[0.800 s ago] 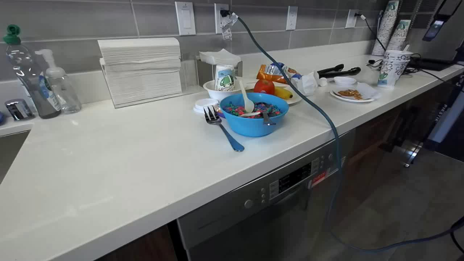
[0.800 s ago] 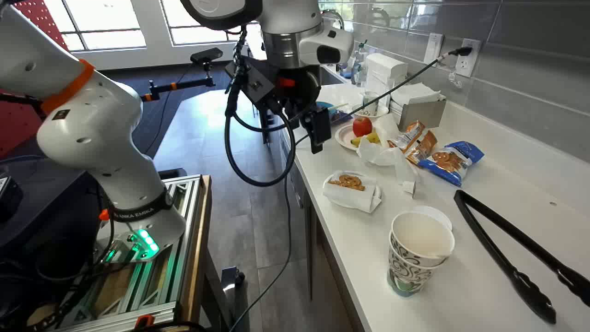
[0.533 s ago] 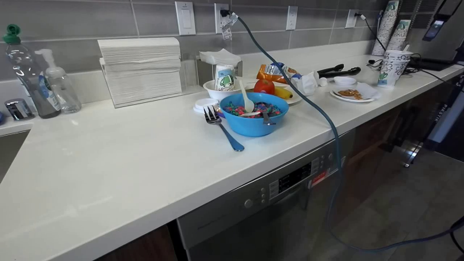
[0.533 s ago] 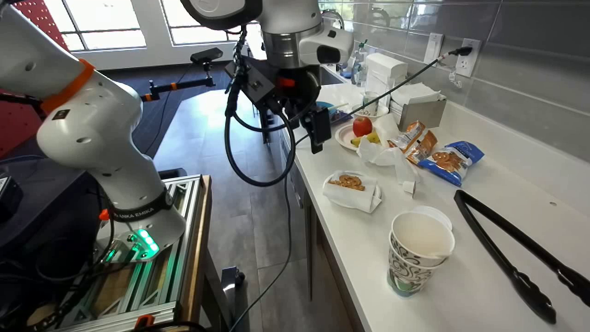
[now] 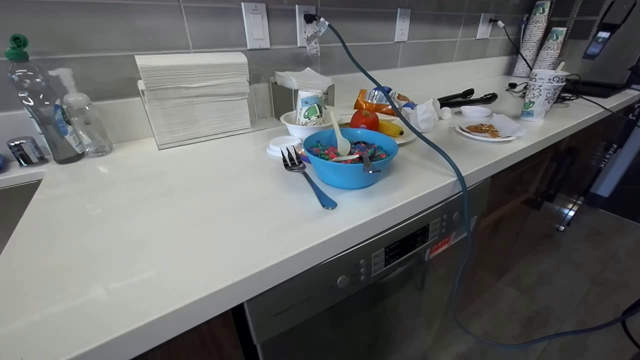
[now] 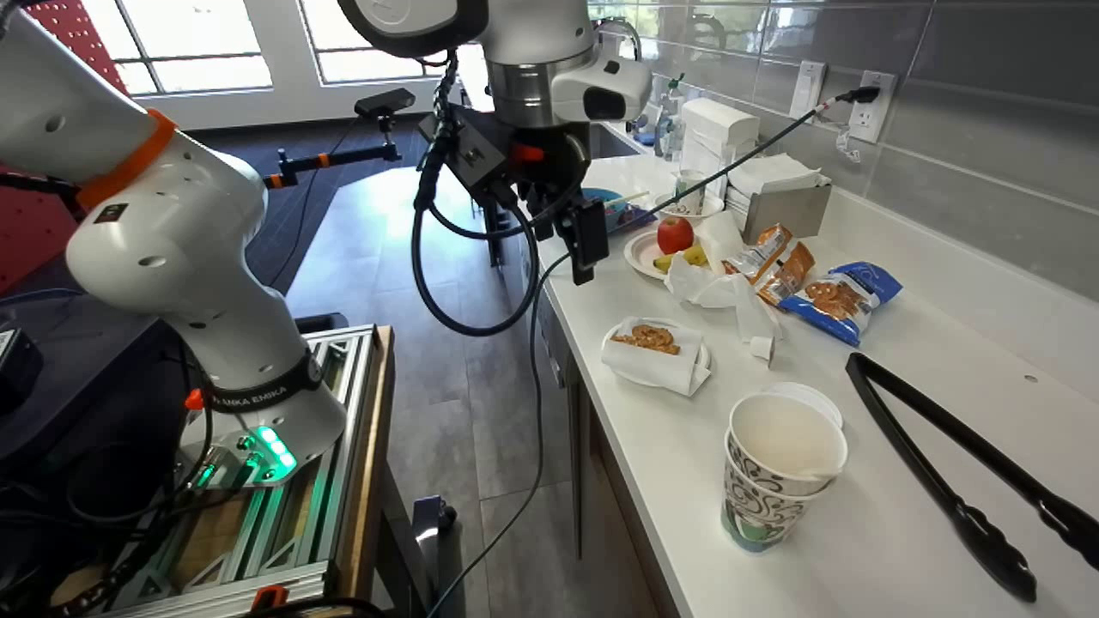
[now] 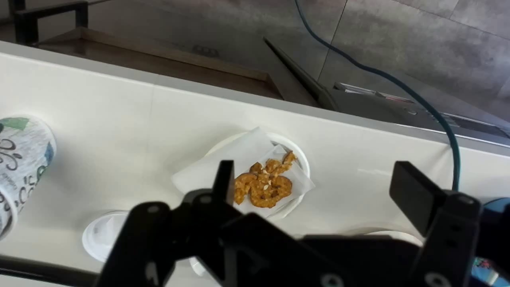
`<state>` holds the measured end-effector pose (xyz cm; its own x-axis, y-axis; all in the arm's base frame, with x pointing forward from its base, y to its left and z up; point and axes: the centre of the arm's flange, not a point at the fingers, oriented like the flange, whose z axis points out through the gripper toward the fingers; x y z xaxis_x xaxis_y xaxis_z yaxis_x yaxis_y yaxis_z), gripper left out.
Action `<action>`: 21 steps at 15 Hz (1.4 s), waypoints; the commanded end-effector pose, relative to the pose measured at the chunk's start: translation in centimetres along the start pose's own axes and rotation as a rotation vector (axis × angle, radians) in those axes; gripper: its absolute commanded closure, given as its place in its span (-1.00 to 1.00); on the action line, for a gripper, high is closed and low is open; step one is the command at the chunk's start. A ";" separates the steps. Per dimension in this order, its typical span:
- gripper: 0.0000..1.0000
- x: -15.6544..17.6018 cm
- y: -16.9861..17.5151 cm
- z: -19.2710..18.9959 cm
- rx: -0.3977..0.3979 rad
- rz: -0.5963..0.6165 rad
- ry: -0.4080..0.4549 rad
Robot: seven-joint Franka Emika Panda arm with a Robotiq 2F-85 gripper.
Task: Press a button on the dishwasher.
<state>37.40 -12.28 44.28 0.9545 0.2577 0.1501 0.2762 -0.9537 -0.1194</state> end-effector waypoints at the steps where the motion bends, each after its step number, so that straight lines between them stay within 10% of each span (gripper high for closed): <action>1: -1.00 -1.8 -5.1 2.9 0.007 0.065 -0.049; 13: -1.00 -7.7 -14.8 0.7 0.143 0.303 0.018; 14: -1.00 -3.3 -11.7 -0.6 0.126 0.282 0.016; 21: -1.00 -3.5 -11.9 -0.8 0.124 0.281 0.018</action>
<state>30.70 -2.00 45.96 0.9936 -0.0175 0.1112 0.0142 -0.9606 -0.2777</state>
